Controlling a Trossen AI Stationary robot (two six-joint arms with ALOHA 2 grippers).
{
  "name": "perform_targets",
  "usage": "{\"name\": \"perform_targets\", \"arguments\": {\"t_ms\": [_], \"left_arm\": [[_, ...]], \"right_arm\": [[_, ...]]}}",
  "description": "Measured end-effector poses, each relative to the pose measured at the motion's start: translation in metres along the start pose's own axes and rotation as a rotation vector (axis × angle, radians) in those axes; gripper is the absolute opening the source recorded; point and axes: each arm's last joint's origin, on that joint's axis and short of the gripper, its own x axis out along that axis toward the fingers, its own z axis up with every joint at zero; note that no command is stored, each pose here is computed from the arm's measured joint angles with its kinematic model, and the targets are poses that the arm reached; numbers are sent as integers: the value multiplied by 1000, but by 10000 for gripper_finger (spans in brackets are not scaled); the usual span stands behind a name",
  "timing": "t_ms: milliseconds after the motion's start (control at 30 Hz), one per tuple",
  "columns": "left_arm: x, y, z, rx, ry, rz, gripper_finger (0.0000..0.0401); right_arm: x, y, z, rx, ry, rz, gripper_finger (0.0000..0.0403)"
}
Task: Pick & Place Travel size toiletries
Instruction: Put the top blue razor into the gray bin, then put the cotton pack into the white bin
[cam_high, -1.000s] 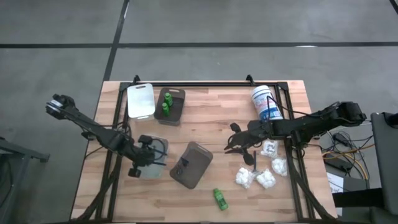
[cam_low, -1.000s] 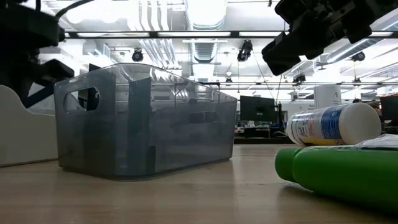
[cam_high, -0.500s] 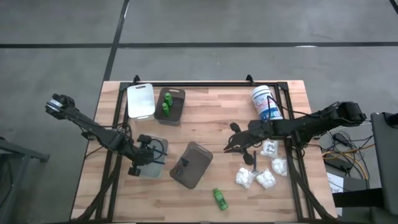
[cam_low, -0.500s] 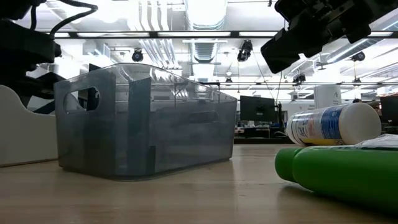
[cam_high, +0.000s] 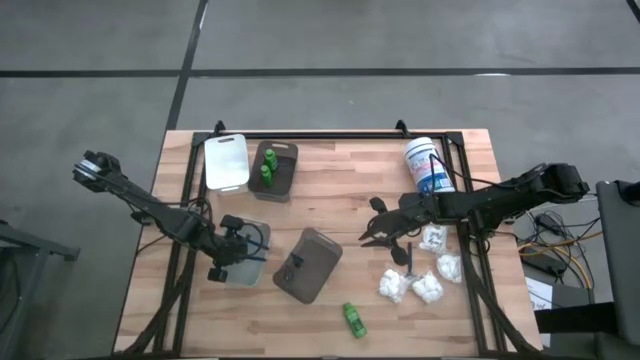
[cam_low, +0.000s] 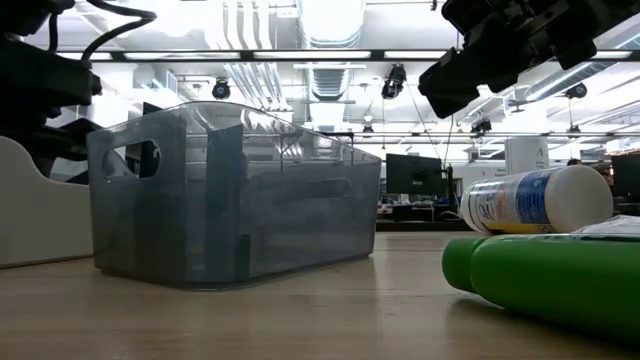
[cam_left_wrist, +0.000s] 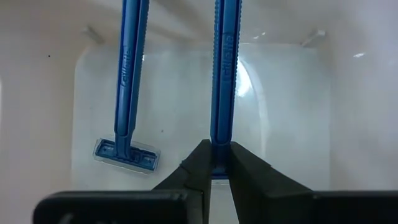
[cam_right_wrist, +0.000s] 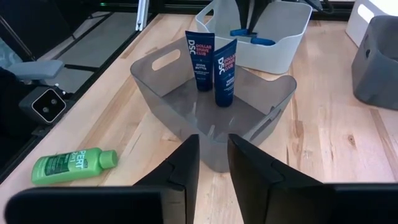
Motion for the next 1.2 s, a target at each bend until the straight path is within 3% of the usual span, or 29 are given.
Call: {"name": "perform_targets", "arguments": {"t_ms": [700, 1200], "left_arm": [[-1, 0, 1, -68, -4, 7, 62], [-24, -6, 29, -73, -113, -32, 62]], "right_arm": [[0, 0, 0, 2, 0, 0, 126], [0, 0, 0, 6, 1, 0, 151]]}}
